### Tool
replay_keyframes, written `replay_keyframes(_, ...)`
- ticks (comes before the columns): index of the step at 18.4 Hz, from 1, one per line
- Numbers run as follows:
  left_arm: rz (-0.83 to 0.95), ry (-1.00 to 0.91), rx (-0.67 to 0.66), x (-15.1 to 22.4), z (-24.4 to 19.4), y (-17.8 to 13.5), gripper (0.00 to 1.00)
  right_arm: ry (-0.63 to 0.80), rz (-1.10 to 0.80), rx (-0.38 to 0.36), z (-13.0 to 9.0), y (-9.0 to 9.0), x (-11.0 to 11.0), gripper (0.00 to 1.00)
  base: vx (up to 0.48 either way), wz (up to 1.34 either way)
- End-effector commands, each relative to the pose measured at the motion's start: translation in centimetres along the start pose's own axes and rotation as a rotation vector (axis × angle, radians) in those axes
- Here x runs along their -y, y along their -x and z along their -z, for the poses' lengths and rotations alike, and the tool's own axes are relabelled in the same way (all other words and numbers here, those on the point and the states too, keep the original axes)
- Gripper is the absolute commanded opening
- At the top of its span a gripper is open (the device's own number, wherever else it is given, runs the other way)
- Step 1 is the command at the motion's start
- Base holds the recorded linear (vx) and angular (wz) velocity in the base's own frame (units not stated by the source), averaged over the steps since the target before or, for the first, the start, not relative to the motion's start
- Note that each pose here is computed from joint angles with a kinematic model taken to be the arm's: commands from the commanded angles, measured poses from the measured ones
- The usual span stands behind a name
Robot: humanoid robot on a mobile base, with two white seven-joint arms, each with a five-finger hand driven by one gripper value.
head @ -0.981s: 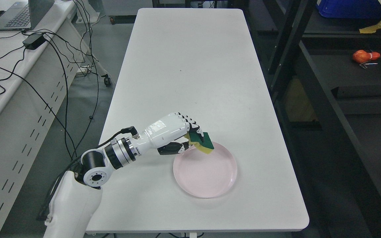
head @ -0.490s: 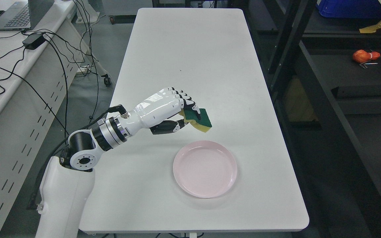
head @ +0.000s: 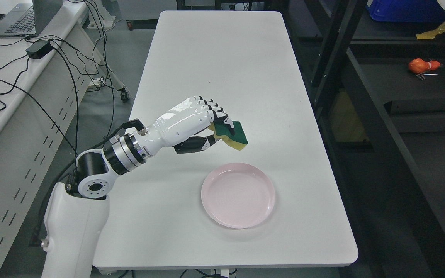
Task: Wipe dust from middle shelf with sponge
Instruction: 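Carry the sponge in the left hand while turning toward the shelving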
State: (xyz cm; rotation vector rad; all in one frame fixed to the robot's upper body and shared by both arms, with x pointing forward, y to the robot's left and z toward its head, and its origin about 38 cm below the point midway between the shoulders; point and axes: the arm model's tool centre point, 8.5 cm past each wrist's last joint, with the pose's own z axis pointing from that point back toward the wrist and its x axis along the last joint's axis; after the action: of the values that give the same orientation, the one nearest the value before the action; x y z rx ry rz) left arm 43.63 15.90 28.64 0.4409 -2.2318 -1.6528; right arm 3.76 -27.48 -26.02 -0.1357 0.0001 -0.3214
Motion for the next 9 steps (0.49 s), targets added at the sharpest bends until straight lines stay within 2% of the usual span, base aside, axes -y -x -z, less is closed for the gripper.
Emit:
replay_keyframes(1, -0.008, -0.016, -0.001, 0.2, -0.1, -0.5, 0.0, 0.014, 0.003, 0.022, 0.0, -0.9, 1.0, 1.0, -0.047, -0.08)
replay_keyframes(9, -0.05, -0.02, 0.033, 1.5, 1.8, -1.8, 0.0, 0.014, 0.003, 0.022, 0.0, -0.9, 1.0, 1.0, -0.072, -0.19)
